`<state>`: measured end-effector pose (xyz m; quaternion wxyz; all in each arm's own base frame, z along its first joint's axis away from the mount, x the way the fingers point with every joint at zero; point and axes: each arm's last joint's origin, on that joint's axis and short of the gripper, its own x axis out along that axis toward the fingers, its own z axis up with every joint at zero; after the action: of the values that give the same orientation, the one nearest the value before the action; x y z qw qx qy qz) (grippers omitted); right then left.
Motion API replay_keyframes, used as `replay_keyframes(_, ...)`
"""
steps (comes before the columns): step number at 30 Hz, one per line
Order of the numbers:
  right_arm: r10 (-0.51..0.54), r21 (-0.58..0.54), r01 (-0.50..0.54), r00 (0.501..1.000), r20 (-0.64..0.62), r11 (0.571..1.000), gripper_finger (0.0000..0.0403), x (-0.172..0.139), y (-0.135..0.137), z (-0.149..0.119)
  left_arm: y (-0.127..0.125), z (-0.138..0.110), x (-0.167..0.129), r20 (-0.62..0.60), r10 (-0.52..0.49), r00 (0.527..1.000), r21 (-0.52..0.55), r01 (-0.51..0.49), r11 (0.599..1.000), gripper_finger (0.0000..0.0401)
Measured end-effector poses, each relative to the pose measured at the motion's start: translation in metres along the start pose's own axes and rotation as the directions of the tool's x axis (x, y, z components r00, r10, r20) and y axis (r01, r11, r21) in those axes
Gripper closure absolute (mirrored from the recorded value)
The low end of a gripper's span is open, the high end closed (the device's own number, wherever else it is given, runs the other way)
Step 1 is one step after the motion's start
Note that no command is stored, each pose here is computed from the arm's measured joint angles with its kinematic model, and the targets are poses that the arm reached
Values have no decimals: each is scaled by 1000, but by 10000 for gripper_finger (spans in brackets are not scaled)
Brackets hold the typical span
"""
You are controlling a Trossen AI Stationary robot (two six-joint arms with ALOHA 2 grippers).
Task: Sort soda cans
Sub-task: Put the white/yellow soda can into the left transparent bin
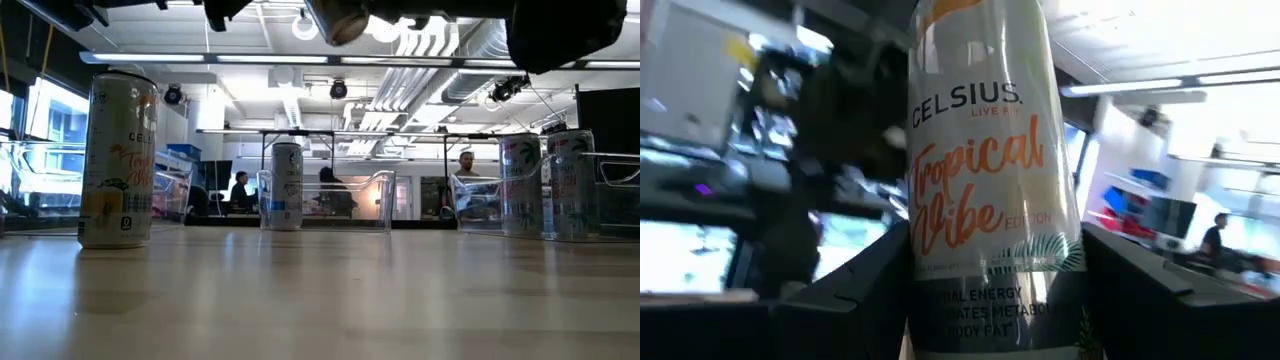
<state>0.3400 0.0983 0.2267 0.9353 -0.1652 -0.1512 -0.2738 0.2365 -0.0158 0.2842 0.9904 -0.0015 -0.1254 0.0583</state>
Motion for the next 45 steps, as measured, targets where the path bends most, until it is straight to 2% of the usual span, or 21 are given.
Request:
replay_keyframes(5,66,77,-70,996,53,995,174,18,0,4,-3,-5,6,51,-50,997,-34,52,998,98)
replay_keyframes(11,83,53,-87,994,67,995,174,32,-1,7,-7,-6,11,140,-90,986,-42,97,994,98)
replay_keyframes(18,-14,-17,14,1000,6,1000,174,36,-3,9,-12,-9,11,111,-83,990,49,78,996,98)
replay_keyframes(21,-60,-40,58,997,-47,997,174,36,-4,4,-15,-13,10,67,-47,997,123,38,992,98)
replay_keyframes(26,-35,-28,33,995,-94,999,174,39,-2,-2,-19,-15,9,42,30,999,194,-38,980,98)
replay_keyframes(32,12,47,-7,992,-125,999,174,48,-7,-14,-18,-16,13,36,110,993,193,-115,974,98)
replay_keyframes(39,16,45,-9,985,-174,999,174,53,-12,-23,-17,-13,17,40,184,982,182,-189,965,98)
replay_keyframes(45,5,23,0,974,-226,1000,174,51,-9,-28,-20,-11,15,40,182,982,177,-186,966,98)
